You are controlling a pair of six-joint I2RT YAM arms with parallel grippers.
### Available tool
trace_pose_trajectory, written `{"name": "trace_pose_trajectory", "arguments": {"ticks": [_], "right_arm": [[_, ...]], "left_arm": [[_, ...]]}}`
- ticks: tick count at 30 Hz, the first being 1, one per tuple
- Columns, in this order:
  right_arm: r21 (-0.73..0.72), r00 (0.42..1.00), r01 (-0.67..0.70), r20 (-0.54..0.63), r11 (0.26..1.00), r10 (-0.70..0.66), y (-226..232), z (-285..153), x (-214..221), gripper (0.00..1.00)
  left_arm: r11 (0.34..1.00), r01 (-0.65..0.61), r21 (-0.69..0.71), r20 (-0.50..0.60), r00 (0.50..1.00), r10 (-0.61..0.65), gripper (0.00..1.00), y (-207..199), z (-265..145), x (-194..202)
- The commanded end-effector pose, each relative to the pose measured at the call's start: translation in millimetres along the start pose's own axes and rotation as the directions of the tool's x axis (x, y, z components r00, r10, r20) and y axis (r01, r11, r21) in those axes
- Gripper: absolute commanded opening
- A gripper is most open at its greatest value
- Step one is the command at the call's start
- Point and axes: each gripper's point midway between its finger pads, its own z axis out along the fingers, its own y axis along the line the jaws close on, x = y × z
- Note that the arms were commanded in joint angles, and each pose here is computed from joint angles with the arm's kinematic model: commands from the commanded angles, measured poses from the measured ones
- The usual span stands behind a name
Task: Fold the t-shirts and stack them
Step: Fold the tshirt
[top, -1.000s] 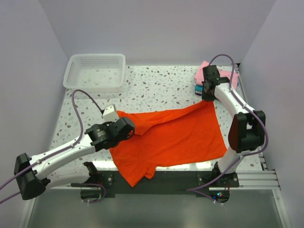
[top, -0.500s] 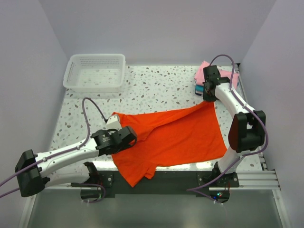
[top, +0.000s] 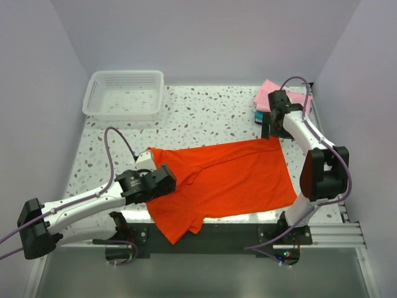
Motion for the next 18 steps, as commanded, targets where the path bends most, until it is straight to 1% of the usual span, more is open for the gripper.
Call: {"name": "trace_pose_trajectory", "arguments": {"ticks": [1,2,4,5,6,7,8,10,11,12,13,14,15,16,18], "right_arm": [[-0.154,0.996,-0.043,0.074,0.987,0.055,11.4,-32.4,-8.9,0.99],[-0.265,0.995,-0.026,0.086,0.964,0.05,29.8,-37.3,-9.0,0.99],[-0.385,0.993,-0.009,0.107,0.923,0.055,47.8,-48.8,-9.3,0.99],[-0.441,0.992,0.003,0.117,0.897,0.054,59.7,-48.5,-8.1,0.99],[-0.52,0.993,0.017,0.109,0.854,0.047,73.8,-54.1,-5.2,0.99],[-0.542,0.994,0.021,0.104,0.84,0.043,79.5,-53.4,-2.7,0.99],[-0.555,0.994,0.017,0.102,0.832,0.048,83.4,-51.6,-2.9,0.99],[-0.564,0.996,0.012,0.078,0.826,0.039,89.6,-43.5,0.4,0.99],[-0.562,0.997,0.011,0.072,0.827,0.036,91.2,-41.2,0.1,0.99],[-0.561,0.997,0.01,0.067,0.828,0.034,92.7,-37.9,0.7,0.99],[-0.565,0.998,0.006,0.055,0.825,0.031,95.5,-33.1,2.3,0.99],[-0.57,0.998,0.006,0.052,0.822,0.029,97.8,-30.6,2.5,0.99],[-0.572,0.998,0.003,0.05,0.82,0.031,99.4,-28.9,2.4,0.99],[-0.573,0.999,0.001,0.037,0.819,0.025,102.1,-24.6,5.2,0.99],[-0.569,0.999,-0.003,0.032,0.823,0.026,103.4,-20.2,5.7,0.99]], "left_arm": [[1.0,0.008,0.03,0.142,0.99,-0.012,1.0,-15.5,-10.4,-36.8],[0.998,0.033,0.054,0.174,0.984,-0.042,1.0,-24.6,-11.9,-48.0],[0.999,0.029,0.037,0.213,0.976,-0.036,1.0,-27.2,-6.2,-61.4],[0.996,0.079,0.041,0.229,0.97,-0.086,1.0,-29.5,0.8,-76.8],[0.999,0.041,0.032,0.229,0.972,-0.048,1.0,-28.0,7.4,-83.0],[0.998,0.046,0.048,0.19,0.98,-0.054,1.0,-31.5,15.1,-82.2],[0.994,0.09,0.056,0.206,0.974,-0.099,1.0,-30.3,25.6,-95.7],[0.996,0.078,0.039,0.187,0.979,-0.083,1.0,-26.0,40.5,-97.8],[0.993,0.106,0.045,0.204,0.972,-0.113,1.0,-25.3,46.9,-109.5],[0.994,0.104,0.042,0.209,0.972,-0.11,0.99,-24.0,51.9,-113.6],[0.996,0.084,0.027,0.201,0.976,-0.088,0.96,-20.7,60.6,-112.4],[0.992,0.116,0.038,0.214,0.969,-0.122,0.93,-19.0,68.1,-124.1],[0.991,0.121,0.049,0.206,0.97,-0.129,0.89,-20.0,72.5,-127.4],[0.991,0.105,0.082,0.187,0.975,-0.119,0.8,-26.5,81.8,-127.3],[0.99,0.116,0.085,0.171,0.977,-0.129,0.73,-22.3,94.3,-132.1]]}}
